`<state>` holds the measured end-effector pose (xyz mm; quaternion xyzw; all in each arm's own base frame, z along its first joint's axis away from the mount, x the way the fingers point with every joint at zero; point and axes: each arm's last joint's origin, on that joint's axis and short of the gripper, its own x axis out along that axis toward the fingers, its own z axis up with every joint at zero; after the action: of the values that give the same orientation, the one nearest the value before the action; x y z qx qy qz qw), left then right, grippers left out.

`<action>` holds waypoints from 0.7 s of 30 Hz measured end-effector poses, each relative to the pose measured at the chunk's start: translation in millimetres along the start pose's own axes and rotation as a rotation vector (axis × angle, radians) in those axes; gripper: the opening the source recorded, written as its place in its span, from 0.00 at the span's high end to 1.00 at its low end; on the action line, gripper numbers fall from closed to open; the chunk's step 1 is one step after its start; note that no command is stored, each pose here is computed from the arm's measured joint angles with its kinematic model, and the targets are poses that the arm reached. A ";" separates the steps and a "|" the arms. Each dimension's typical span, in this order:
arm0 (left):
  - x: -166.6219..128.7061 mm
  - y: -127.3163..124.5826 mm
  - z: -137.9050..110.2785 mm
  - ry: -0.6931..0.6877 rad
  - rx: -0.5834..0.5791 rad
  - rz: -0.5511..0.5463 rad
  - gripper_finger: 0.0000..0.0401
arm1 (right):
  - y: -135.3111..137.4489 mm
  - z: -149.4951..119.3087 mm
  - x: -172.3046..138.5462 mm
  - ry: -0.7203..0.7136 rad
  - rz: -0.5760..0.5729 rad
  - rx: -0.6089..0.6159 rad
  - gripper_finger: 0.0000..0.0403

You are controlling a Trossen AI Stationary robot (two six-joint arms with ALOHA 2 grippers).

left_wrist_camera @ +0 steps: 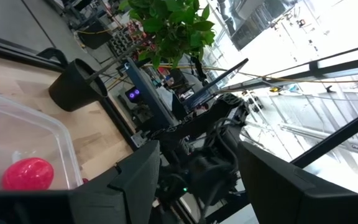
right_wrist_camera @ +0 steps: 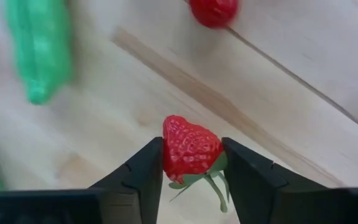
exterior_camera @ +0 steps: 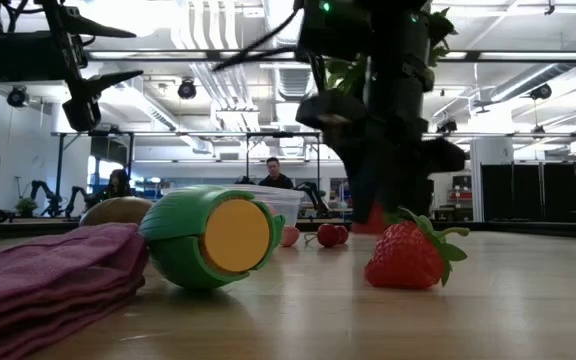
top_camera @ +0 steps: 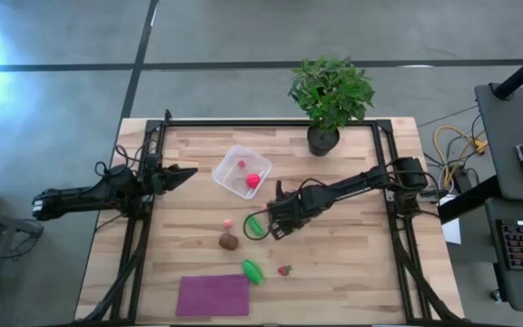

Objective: Pick and placing Produce into tupperware
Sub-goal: Put the top strawberry into the transparent bin

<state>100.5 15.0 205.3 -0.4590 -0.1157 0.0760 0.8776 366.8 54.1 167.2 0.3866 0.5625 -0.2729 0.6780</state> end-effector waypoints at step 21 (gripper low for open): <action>0.9 0.7 -0.5 0.003 0.001 0.009 0.50 | 14.8 132.8 -46.7 -0.266 0.178 -0.065 0.64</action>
<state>101.5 15.2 204.6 -0.4591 -0.1124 0.0793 0.8777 441.7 -51.2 224.9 0.3733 0.4396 -0.2422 0.7802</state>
